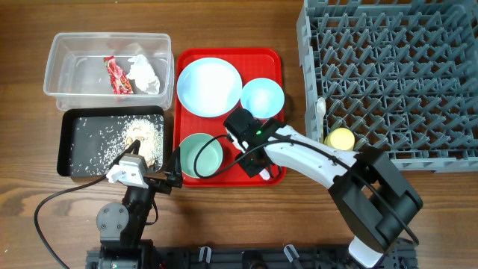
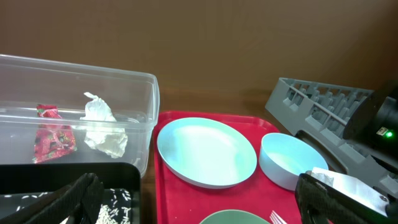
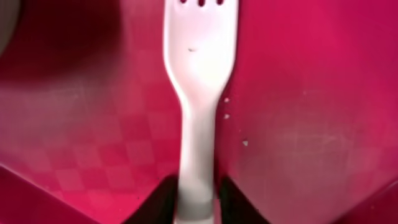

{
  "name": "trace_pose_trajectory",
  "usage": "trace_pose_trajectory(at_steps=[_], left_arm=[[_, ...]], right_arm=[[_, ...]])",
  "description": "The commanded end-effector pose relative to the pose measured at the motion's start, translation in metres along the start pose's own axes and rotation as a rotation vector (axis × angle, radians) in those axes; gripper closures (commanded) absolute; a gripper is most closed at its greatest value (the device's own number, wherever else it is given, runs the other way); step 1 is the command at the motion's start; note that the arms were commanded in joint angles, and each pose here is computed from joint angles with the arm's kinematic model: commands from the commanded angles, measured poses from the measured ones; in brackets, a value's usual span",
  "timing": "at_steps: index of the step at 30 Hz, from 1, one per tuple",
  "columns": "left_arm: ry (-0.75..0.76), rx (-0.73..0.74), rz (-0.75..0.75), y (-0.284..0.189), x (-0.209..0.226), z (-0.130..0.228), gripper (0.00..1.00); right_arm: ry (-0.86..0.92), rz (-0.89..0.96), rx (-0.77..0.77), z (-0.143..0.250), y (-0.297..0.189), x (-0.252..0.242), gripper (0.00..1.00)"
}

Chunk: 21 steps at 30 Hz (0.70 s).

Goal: Sort waste into correct bins and load items into the dishwasher rack
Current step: 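Grasp the white fork on the red tray with the right gripper, then place the white fork into the grey rack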

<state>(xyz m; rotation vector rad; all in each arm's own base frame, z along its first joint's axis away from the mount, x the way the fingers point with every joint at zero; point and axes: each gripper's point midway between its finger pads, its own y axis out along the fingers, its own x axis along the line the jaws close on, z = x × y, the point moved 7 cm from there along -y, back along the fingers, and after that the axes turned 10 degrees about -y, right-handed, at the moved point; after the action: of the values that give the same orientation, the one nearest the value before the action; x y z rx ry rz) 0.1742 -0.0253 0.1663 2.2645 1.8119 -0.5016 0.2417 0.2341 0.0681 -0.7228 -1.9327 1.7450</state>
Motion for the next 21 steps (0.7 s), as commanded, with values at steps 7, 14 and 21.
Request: trace_pose_trajectory(at_steps=[7,14,21], left_arm=[[-0.005,0.006,0.007,0.000,0.000,0.002,0.00],[-0.005,0.006,0.007,0.000,0.000,0.002,0.00],[-0.005,0.006,0.007,0.000,0.000,0.002,0.00]], right_arm=[[0.050,0.026,-0.111,-0.009,-0.054,-0.005,0.94],[0.214,0.098,-0.345,0.005,-0.140,-0.035,0.96],[0.575,0.337,-0.447,0.056,-0.185,-0.136,0.96]])
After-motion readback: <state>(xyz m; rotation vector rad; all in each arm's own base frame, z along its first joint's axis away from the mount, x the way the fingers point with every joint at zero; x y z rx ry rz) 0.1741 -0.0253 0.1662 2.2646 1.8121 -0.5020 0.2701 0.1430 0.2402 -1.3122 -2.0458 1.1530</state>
